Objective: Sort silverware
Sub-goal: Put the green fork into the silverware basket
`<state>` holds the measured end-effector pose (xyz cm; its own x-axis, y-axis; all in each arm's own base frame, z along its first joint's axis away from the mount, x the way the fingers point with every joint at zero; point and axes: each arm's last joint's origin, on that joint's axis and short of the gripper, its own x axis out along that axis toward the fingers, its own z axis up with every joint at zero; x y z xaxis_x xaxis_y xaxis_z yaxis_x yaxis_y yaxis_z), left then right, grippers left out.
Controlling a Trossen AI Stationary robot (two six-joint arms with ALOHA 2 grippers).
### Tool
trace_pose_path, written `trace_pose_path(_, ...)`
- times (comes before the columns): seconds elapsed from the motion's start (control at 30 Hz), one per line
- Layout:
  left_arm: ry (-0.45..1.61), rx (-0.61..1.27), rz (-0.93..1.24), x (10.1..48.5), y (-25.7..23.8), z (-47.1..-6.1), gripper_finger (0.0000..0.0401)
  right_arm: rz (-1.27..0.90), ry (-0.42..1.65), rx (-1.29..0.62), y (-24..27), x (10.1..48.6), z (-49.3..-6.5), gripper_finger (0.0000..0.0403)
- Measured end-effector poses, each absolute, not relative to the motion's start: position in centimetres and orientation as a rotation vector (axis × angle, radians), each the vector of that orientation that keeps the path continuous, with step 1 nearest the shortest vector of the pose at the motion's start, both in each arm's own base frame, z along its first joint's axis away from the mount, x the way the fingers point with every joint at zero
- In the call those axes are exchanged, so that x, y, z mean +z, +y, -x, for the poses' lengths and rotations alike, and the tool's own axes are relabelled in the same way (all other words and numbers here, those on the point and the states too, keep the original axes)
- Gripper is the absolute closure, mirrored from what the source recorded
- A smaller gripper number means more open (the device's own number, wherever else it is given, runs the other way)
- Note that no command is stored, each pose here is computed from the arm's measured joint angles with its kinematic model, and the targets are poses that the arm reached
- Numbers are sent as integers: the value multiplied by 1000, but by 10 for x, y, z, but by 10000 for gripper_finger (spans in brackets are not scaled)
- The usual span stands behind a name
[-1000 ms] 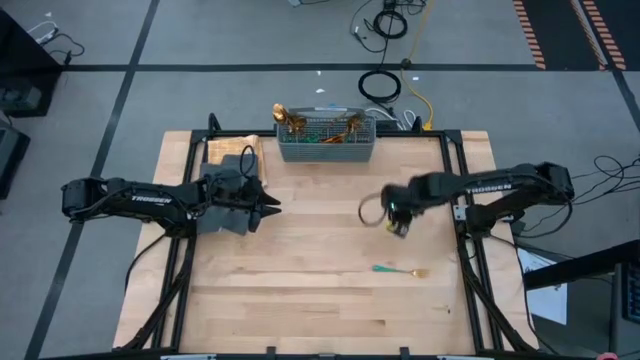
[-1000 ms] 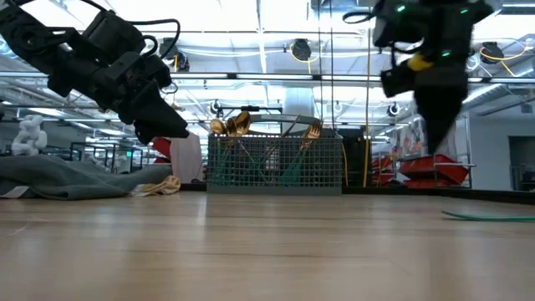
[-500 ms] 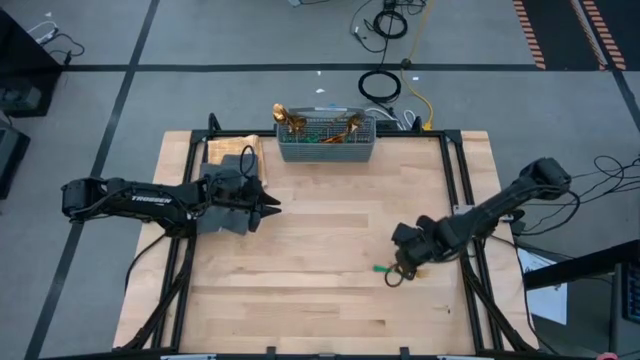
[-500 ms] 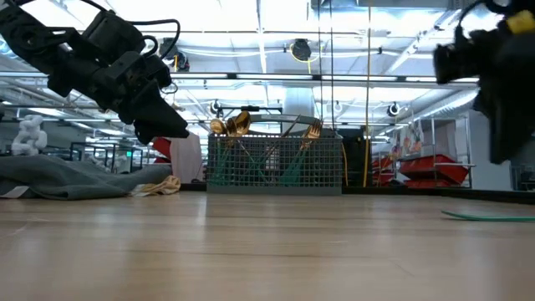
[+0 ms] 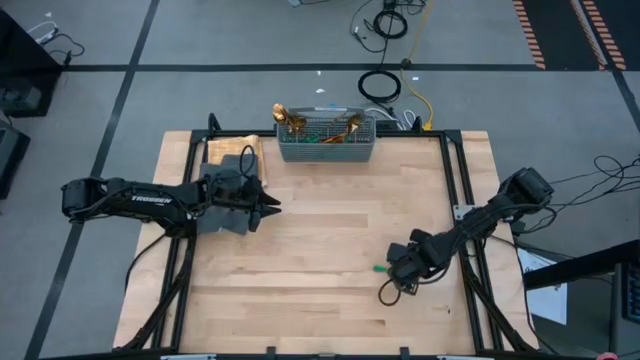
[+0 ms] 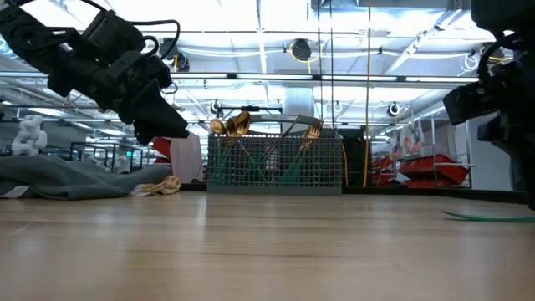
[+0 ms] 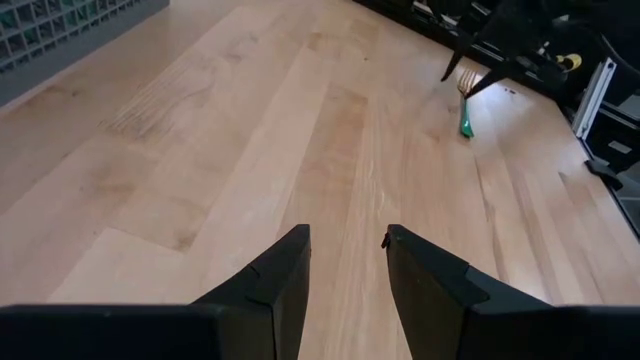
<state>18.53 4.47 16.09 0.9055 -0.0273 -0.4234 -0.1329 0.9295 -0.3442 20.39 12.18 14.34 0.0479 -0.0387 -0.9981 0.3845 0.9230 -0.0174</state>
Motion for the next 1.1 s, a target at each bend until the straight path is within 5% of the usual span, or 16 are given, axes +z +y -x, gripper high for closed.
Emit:
trace_pose_path(0.67, 438, 56, 377, 161, 45, -185, 262, -324, 1450, -221, 117, 171, -194, 222)
trace_pose_path(1.1, 436, 55, 370, 161, 45, -185, 262, -261, 1507, -193, 118, 161, -196, 166)
